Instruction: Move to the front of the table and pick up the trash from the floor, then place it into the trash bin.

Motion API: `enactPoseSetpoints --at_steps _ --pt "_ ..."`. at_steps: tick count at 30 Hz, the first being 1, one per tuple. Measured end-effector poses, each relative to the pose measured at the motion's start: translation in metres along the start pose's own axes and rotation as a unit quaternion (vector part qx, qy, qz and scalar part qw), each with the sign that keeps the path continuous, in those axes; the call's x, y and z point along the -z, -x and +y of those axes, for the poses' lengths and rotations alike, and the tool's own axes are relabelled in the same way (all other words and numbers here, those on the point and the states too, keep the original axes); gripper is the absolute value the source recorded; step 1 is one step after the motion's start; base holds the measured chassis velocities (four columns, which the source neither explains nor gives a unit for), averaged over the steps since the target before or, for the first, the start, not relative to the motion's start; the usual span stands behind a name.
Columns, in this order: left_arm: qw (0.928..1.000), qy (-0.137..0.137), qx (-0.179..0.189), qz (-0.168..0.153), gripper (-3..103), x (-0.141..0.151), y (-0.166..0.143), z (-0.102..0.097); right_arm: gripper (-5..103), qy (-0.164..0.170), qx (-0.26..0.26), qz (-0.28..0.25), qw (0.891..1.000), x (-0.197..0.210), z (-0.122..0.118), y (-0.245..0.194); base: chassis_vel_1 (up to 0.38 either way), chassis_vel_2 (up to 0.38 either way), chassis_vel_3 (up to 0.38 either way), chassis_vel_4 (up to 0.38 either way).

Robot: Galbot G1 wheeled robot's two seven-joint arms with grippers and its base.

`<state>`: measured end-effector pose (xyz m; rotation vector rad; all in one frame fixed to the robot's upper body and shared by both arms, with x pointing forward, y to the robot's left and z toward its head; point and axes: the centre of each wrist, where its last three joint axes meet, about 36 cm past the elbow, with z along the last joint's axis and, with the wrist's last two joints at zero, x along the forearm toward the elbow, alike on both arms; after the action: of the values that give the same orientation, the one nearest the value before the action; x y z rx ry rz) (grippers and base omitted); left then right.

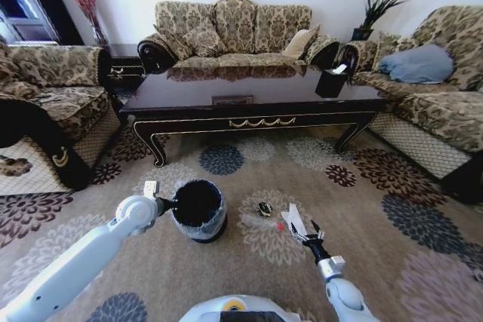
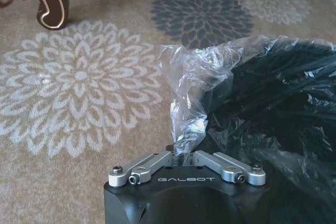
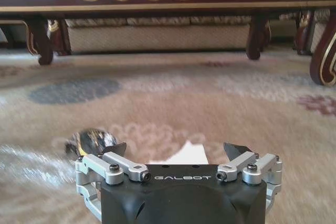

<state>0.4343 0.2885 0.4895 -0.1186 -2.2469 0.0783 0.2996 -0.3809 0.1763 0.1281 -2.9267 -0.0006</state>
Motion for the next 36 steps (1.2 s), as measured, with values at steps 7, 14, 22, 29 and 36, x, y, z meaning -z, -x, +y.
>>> enactPoseSetpoints --at_steps 7,14,22,29,36 --pt "1.0 0.007 -0.002 0.0 0 -0.003 -0.005 -0.009 100 0.002 0.001 0.025 1.0 -0.024 -0.01 0.018 0.0 0.0 0.0 0.0" --pt "0.9999 0.011 -0.007 -0.001 0 -0.003 -0.01 -0.016 100 0.002 0.0 0.027 1.0 -0.027 -0.012 0.035 0.0 0.0 0.0 0.0" --pt "0.9999 0.013 -0.004 0.002 0 -0.003 -0.012 -0.015 100 -0.016 0.007 0.043 0.999 -0.039 -0.016 0.045 0.0 0.0 0.0 0.0" --pt "0.9999 0.015 -0.003 0.002 0 -0.003 -0.013 -0.015 93 -0.024 0.007 0.054 0.998 -0.047 -0.016 0.051 0.0 0.0 0.0 0.0" --pt "0.9999 0.012 -0.002 0.001 0 -0.003 -0.014 -0.013 72 -0.026 0.003 0.065 0.998 -0.057 -0.019 0.046 0.0 0.0 0.0 0.0"
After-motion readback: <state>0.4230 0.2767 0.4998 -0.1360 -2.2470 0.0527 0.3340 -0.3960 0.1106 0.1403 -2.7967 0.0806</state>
